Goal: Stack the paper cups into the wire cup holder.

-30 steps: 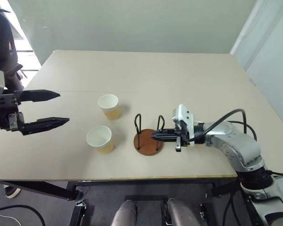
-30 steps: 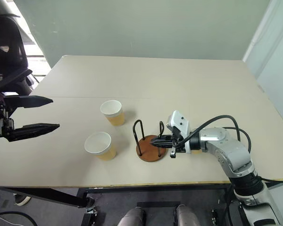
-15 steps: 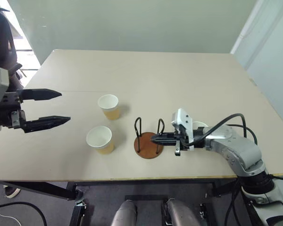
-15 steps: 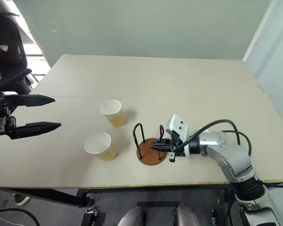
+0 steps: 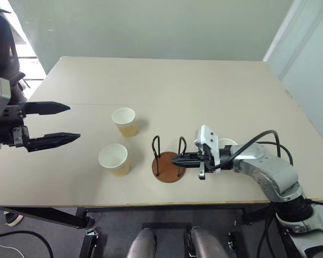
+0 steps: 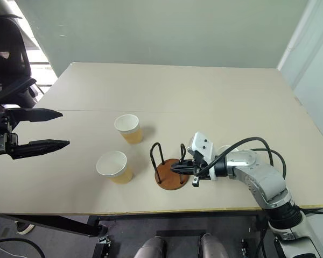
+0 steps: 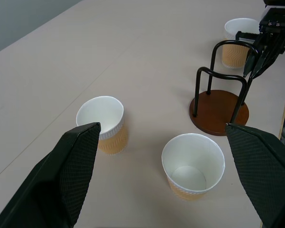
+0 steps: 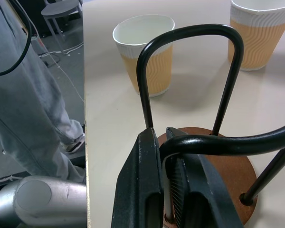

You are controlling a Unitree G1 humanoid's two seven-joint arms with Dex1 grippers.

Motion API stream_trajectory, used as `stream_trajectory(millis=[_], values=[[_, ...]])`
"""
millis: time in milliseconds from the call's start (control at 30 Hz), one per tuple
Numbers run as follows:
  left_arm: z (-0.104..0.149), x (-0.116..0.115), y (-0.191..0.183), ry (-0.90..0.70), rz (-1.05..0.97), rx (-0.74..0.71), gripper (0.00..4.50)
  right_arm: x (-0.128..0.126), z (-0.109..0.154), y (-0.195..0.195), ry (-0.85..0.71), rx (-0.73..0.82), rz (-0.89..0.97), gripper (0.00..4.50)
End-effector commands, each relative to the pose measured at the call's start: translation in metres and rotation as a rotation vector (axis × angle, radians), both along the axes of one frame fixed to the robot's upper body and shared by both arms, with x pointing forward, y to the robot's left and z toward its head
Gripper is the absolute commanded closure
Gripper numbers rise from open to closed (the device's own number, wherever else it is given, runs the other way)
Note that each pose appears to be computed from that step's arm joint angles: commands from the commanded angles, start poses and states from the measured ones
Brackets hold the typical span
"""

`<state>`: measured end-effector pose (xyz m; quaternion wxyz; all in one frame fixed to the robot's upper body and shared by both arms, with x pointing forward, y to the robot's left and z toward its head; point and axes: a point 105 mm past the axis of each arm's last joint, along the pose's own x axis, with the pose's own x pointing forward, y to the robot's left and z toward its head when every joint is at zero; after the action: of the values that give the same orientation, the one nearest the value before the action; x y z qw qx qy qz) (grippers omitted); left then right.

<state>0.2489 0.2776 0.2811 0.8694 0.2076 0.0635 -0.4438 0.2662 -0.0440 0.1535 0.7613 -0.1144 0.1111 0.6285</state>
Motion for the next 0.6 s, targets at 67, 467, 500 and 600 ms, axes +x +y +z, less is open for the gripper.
stream_trajectory(millis=[67,467,500,600], values=[[0.013,0.000,0.001,-0.052,-0.004,0.022,0.00,-0.006,0.002,0.002,-0.010,-0.027,0.034,4.45],[0.009,0.000,-0.003,-0.062,-0.011,0.013,0.00,0.002,-0.007,-0.007,0.001,-0.067,0.035,1.33],[0.009,0.000,-0.003,-0.062,-0.010,0.012,0.00,0.002,-0.007,-0.008,-0.002,-0.072,0.038,0.89],[0.009,0.000,-0.002,-0.066,-0.008,0.010,0.00,0.003,-0.003,-0.015,-0.013,-0.096,0.049,0.02]])
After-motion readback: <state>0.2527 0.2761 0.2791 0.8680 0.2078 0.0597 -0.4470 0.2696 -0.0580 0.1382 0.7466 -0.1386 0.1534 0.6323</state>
